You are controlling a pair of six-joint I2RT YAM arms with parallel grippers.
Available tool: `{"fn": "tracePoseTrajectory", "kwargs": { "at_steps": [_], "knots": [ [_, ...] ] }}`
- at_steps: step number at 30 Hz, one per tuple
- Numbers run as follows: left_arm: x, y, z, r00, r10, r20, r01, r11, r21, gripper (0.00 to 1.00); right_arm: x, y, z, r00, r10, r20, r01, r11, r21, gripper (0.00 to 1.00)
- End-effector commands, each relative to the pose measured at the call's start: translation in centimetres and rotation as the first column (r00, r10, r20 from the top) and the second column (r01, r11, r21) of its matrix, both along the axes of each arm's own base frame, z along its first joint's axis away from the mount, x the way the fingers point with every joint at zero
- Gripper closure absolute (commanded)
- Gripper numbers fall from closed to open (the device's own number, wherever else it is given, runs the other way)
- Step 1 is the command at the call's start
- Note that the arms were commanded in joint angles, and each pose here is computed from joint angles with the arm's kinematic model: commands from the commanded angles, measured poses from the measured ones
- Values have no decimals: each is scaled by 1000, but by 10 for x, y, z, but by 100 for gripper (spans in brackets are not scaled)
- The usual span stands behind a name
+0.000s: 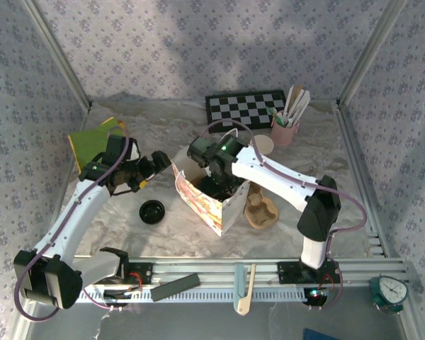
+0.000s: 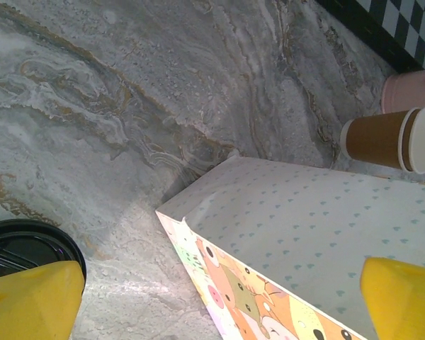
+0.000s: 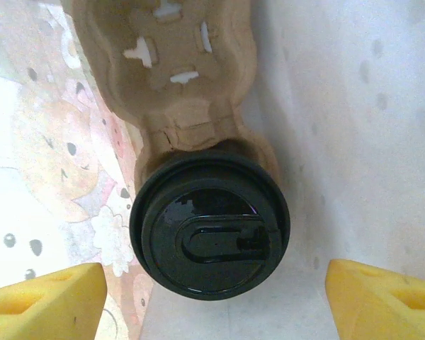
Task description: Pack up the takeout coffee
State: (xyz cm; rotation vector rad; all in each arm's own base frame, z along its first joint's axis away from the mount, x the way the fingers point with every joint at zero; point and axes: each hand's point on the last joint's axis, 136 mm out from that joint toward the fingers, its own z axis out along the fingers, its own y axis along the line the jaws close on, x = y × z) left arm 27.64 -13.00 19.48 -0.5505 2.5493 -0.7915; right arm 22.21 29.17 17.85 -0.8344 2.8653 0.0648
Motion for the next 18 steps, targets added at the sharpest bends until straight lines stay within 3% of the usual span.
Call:
{"fn": "tracePoseTrajectory", "kwargs": {
  "at_steps": [1,18],
  "knots": [
    [2,-3,13,999,-14,30,14,1000,1,0,3,-5,27,998,-27,48,25,999,38,18],
    [5,-3,23,999,-14,51,14,1000,10,0,13,-3,88,984,-60,169,38,991,130,22]
  ]
}}
